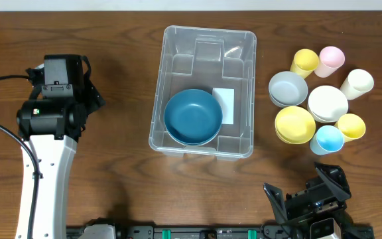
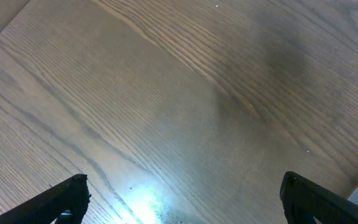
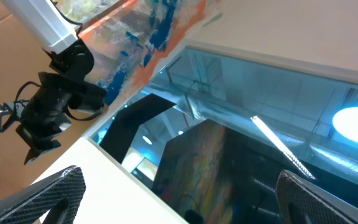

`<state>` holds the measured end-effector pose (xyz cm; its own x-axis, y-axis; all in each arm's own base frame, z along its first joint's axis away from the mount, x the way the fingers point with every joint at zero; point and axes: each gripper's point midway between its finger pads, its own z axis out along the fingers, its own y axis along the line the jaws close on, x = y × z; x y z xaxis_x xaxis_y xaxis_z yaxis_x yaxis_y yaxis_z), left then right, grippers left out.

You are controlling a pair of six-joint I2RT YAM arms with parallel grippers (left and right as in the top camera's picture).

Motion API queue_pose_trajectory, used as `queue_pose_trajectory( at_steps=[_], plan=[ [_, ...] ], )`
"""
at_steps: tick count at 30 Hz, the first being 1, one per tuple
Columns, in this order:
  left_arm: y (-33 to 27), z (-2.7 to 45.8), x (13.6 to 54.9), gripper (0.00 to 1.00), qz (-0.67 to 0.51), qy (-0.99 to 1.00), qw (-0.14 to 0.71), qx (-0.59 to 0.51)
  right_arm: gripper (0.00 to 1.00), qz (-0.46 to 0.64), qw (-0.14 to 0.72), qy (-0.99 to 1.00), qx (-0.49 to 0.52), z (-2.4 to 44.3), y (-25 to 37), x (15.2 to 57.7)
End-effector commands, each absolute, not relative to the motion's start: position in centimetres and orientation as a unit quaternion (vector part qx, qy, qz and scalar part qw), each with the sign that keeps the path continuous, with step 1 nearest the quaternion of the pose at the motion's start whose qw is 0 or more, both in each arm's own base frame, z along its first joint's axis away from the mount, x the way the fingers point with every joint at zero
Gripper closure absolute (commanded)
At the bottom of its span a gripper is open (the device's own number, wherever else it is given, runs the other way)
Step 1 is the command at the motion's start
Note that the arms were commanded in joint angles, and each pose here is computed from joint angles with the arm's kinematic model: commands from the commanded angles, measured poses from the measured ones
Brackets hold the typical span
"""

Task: Pack container
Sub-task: 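Raise the right gripper and move it toward the cups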

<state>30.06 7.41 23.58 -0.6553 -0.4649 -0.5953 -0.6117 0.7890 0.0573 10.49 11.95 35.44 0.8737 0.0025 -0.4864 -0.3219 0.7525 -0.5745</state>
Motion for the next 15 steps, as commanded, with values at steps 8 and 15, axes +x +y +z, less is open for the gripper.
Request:
queue_pose_trajectory(
  at_steps=[8,15],
  plan=[
    [7.8,23.9,29.8,0.02,0.138,0.898,0.292,-0.3,0.01,0.073,0.927,0.172,-0.326,37.3,11.3,7.9],
    [7.8,23.9,29.8,0.02,0.138,0.898,0.292,-0.3,0.01,0.062,0.943,0.081,-0.316,38.8,10.7,3.8]
  ],
)
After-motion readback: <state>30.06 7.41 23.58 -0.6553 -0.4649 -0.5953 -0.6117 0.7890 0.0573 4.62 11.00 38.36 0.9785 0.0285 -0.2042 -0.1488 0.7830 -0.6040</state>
